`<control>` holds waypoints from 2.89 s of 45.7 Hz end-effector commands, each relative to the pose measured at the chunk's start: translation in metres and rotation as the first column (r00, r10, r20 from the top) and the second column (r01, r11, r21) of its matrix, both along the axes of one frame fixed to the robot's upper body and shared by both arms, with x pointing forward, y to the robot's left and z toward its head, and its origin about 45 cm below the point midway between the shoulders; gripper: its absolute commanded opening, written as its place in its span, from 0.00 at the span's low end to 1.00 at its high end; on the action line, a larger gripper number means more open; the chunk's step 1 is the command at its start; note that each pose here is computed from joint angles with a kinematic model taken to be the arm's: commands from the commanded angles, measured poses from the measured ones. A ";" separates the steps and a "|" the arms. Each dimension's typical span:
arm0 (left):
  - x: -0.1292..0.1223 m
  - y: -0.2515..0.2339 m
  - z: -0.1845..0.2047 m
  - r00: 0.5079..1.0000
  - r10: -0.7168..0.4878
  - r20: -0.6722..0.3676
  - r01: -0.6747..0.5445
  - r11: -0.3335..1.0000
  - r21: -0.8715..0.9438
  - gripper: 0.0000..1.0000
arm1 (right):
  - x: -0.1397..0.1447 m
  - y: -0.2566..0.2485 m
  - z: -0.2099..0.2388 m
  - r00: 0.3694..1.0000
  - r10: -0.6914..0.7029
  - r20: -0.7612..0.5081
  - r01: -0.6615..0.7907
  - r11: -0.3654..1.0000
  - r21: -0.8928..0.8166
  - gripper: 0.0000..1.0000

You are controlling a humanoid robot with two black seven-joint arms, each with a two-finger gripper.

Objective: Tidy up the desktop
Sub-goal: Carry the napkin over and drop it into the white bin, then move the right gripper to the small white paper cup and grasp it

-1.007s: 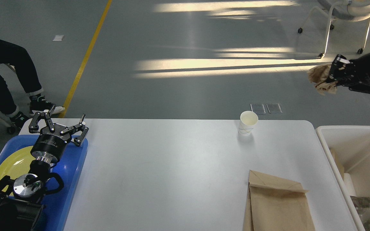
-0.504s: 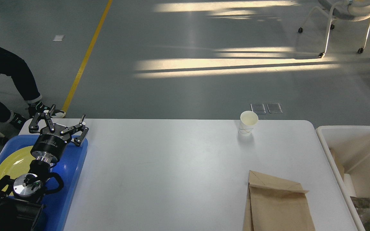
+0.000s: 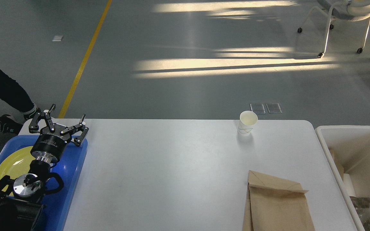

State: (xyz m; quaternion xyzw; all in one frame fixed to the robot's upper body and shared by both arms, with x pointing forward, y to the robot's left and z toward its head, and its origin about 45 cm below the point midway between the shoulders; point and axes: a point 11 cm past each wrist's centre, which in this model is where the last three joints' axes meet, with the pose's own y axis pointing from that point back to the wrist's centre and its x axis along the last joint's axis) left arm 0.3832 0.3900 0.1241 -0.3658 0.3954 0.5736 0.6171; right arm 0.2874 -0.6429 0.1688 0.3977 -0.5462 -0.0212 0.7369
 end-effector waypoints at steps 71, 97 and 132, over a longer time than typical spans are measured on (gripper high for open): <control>0.000 0.000 0.000 1.000 0.000 0.000 0.000 1.000 0.000 0.96 | 0.130 0.410 0.179 0.541 0.819 -0.192 -0.617 0.542 0.571 1.00; 0.000 0.000 0.000 1.000 0.000 0.000 0.000 1.000 0.000 0.96 | 0.150 0.385 0.160 0.593 0.779 -0.203 -0.593 0.593 0.544 1.00; 0.000 0.000 0.000 1.000 0.000 0.000 0.000 1.000 0.000 0.96 | 0.162 0.344 -0.039 0.823 0.564 0.066 -0.546 0.753 0.366 1.00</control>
